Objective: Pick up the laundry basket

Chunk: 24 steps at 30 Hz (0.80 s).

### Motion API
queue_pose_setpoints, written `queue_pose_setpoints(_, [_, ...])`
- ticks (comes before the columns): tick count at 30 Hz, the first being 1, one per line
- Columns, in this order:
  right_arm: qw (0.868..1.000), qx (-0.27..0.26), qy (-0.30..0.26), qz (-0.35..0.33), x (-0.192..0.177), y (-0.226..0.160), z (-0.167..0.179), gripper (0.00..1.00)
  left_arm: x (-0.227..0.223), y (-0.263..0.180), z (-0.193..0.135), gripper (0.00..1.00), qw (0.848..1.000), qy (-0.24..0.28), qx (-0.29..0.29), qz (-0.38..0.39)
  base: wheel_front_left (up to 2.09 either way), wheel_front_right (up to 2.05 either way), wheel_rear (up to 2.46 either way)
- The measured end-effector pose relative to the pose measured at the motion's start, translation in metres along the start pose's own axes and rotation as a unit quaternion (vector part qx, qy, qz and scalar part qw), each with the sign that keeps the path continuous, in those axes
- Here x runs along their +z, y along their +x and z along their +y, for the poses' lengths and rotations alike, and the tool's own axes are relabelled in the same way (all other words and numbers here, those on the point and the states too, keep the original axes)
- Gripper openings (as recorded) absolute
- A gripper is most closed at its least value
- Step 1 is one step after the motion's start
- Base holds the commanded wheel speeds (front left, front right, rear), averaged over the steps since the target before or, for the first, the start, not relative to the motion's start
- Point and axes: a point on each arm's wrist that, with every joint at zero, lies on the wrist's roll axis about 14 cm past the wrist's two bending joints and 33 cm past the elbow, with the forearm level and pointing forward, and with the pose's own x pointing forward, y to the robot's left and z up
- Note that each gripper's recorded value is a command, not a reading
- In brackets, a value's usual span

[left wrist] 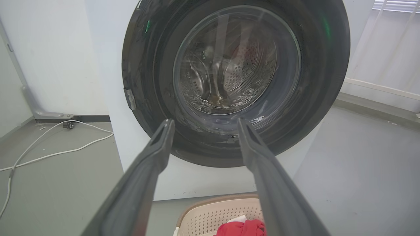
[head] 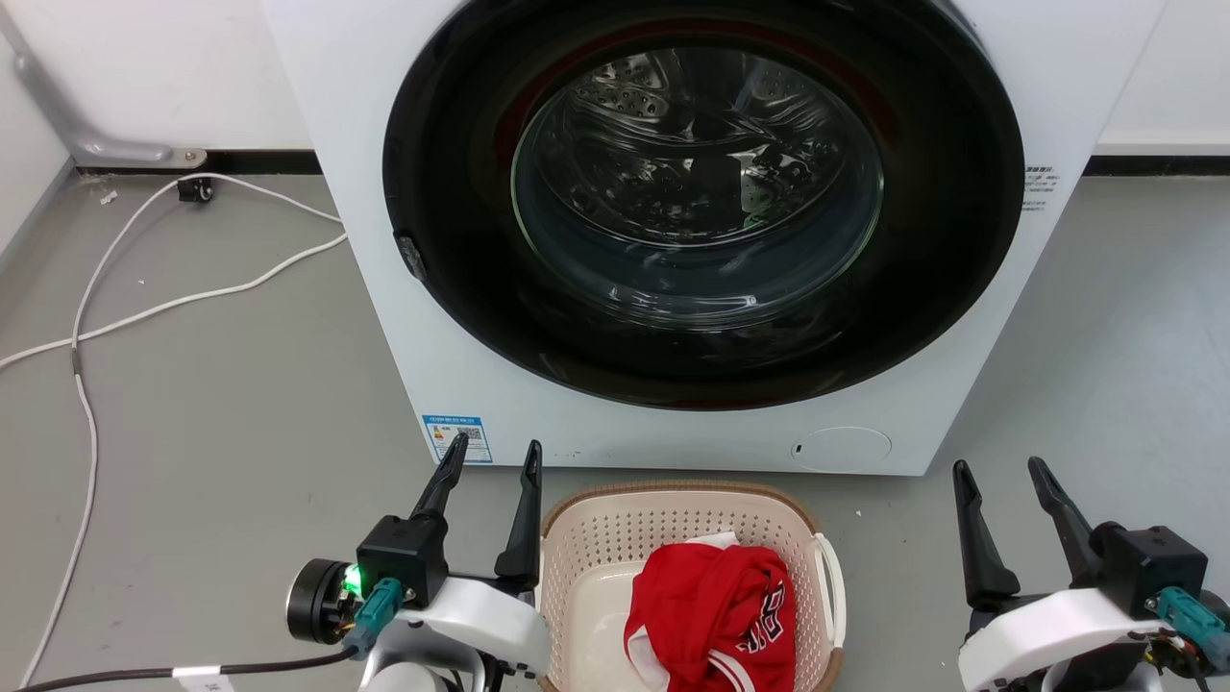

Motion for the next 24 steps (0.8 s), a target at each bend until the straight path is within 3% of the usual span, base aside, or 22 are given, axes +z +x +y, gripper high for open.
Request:
queue_pose_setpoints(11, [1.0,0.004,-0.029,-0.002,-0.0015,0.0009,0.0015,1.0,0.0001,0.0019,-0.005,1.0,0.999,0.03,-0.01,-0.005,0.0,0.0,0.0])
queue_pose_setpoints(24, [1.0,0.003,-0.023,0.002,-0.005,0.0021,0.0008,1.0,-0.0033,0.0022,-0.0016,1.0,1.0,0.026,-0.004,-0.001,0.0,0.0,0.0])
